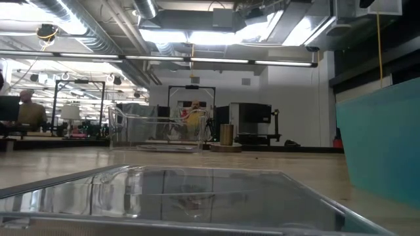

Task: Pick & place jewel cases by type
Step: Put the left black cd case into the transparent bin

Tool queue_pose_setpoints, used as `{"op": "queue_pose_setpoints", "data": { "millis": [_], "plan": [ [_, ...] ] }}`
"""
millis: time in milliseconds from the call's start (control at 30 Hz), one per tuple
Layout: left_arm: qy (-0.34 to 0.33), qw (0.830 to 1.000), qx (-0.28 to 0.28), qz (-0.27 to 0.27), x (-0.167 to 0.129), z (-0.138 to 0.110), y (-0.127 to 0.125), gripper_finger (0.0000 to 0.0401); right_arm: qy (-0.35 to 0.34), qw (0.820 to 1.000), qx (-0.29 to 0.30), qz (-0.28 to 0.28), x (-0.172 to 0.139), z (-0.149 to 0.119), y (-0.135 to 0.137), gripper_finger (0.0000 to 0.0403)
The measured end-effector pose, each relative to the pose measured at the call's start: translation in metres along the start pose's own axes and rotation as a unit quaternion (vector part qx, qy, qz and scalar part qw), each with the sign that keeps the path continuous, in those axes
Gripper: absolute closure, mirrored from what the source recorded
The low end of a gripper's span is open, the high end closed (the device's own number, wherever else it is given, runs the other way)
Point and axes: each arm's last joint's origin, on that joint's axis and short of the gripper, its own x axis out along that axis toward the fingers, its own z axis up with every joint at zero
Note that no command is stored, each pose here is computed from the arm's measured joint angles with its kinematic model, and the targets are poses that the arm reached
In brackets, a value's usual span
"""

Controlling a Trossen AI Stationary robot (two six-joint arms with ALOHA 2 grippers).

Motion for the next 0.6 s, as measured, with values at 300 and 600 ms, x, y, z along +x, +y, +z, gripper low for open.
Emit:
{"op": "queue_pose_setpoints", "data": {
  "millis": [300,600],
  "plan": [
    [-0.002,0.999,-0.01,0.035,0.01,0.034,0.02,0.0386,0.001,1.0,0.0,0.009,0.0,0.0,0.001,0.0391],
    [0.059,0.994,-0.015,0.092,0.026,0.066,0.053,0.0386,0.001,1.0,0.002,0.022,0.0,0.0,0.001,0.0391]
  ]
}}
